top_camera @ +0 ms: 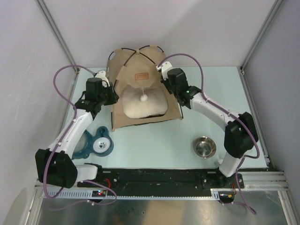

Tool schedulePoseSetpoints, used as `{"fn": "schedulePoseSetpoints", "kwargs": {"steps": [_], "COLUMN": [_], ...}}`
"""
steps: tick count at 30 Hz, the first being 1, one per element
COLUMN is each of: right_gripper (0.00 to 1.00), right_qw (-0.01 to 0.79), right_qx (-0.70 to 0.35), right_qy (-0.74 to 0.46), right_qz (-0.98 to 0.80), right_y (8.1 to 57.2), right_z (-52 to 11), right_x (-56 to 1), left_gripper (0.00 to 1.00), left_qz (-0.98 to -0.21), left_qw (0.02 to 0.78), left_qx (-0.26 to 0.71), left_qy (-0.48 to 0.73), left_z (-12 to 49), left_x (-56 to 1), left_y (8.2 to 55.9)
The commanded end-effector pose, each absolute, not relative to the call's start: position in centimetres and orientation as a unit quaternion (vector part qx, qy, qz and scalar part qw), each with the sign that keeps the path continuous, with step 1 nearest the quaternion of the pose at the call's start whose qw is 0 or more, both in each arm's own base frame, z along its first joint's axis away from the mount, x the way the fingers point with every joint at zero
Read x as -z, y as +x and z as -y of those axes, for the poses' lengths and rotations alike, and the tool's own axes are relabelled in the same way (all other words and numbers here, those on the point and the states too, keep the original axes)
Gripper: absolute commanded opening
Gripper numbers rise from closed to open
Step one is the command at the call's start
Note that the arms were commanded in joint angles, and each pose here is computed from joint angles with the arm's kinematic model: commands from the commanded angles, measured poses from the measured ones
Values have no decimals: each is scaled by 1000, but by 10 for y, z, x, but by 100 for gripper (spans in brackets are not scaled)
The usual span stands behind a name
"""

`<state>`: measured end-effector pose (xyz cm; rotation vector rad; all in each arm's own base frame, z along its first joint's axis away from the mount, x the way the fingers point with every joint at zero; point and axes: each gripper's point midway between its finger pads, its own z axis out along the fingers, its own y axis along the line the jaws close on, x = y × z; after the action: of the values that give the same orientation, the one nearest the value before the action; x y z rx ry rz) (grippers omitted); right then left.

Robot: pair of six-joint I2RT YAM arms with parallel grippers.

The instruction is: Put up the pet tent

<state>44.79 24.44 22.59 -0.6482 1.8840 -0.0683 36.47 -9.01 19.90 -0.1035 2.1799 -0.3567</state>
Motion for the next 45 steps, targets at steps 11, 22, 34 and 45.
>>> {"fn": "schedulePoseSetpoints", "kwargs": {"steps": [11,22,34,45], "right_gripper": [73,81,84,77], "right_qw": [593,585,557,451], "right_qx": [14,-2,-182,-124], "right_qy": [-245,-288,-222,71], "right_qz": [-767,-758,-779,-881], "right_y": [429,376,286,234], "right_z": [-261,-241,-231,-114], "right_x": [-299,-331,-352,-248], "left_gripper": [82,99,98,98], "left_qz": [-832,-804,-773,-815], "left_qw": [536,572,601,553], "left_qx": [142,162,203,139], "left_qy": [-31,-7,-3,-103], "left_z": [84,85,89,50], "left_x": [-256,-281,-323,-273], "left_y": [376,340,293,249]}}
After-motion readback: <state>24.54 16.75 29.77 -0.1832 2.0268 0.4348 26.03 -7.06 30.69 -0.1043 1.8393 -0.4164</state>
